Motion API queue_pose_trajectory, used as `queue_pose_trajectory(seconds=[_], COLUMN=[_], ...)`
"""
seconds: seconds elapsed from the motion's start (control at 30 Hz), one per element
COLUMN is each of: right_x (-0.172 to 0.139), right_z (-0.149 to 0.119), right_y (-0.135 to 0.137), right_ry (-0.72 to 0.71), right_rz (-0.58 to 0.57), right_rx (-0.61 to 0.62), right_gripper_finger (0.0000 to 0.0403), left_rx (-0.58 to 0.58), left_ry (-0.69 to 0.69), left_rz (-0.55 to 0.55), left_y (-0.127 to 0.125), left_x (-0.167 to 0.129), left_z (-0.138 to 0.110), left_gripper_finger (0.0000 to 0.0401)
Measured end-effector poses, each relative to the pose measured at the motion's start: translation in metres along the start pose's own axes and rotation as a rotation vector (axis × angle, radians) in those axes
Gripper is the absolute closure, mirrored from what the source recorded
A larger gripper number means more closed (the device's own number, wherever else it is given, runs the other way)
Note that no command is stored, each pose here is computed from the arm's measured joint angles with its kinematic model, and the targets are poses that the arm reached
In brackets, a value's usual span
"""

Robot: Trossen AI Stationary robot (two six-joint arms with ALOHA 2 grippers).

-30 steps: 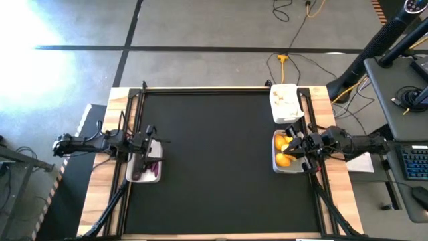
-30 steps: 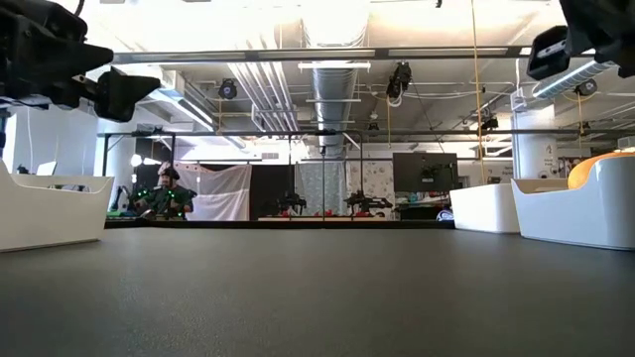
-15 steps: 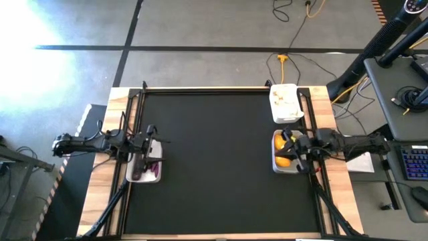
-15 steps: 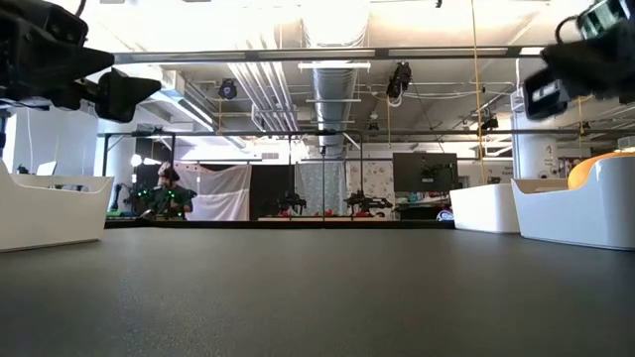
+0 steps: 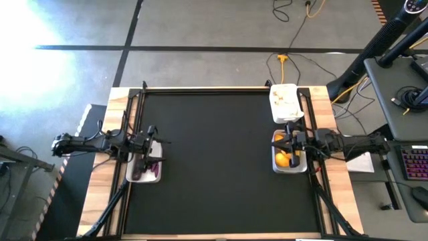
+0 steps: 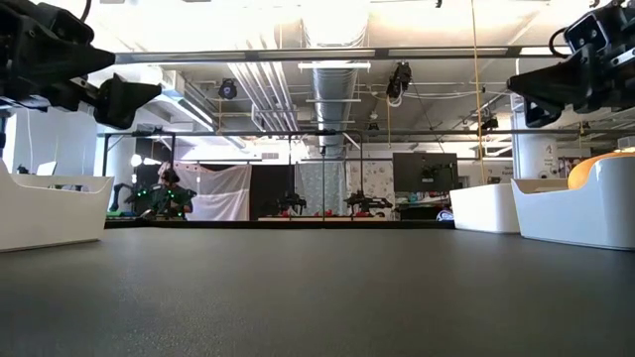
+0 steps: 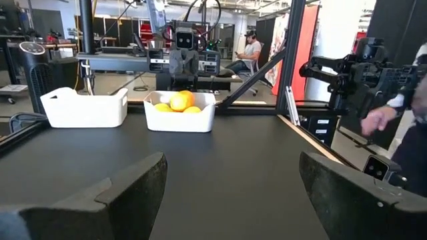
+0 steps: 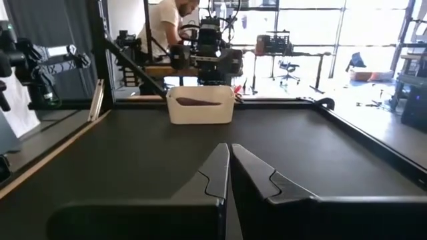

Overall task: Sort produce into baskets
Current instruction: Return to Home Position

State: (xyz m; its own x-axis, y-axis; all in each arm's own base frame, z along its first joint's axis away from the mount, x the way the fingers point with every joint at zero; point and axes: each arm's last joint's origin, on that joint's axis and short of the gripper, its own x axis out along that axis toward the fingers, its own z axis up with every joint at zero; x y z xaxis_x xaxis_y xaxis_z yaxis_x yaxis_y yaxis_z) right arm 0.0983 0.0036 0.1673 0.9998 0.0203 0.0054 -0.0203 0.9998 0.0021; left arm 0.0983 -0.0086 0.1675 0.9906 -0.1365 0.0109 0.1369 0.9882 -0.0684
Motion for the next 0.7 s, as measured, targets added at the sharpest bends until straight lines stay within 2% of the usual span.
queue_pose_trajectory(seconds=[0.7], right_x=[0.0005], right_z=[-0.0008], right_y=[-0.0001], right_ry=[0.008], right_rz=[-0.004], right_rx=[-0.002], right_gripper_finger=[0.0394], left_rx=[0.001], left_ry=[-0.012], left_rz=[-0.003], left_y=[-0.0004], left_x=[-0.0007], left_z=[0.0042], left_gripper_finger=[0.0078])
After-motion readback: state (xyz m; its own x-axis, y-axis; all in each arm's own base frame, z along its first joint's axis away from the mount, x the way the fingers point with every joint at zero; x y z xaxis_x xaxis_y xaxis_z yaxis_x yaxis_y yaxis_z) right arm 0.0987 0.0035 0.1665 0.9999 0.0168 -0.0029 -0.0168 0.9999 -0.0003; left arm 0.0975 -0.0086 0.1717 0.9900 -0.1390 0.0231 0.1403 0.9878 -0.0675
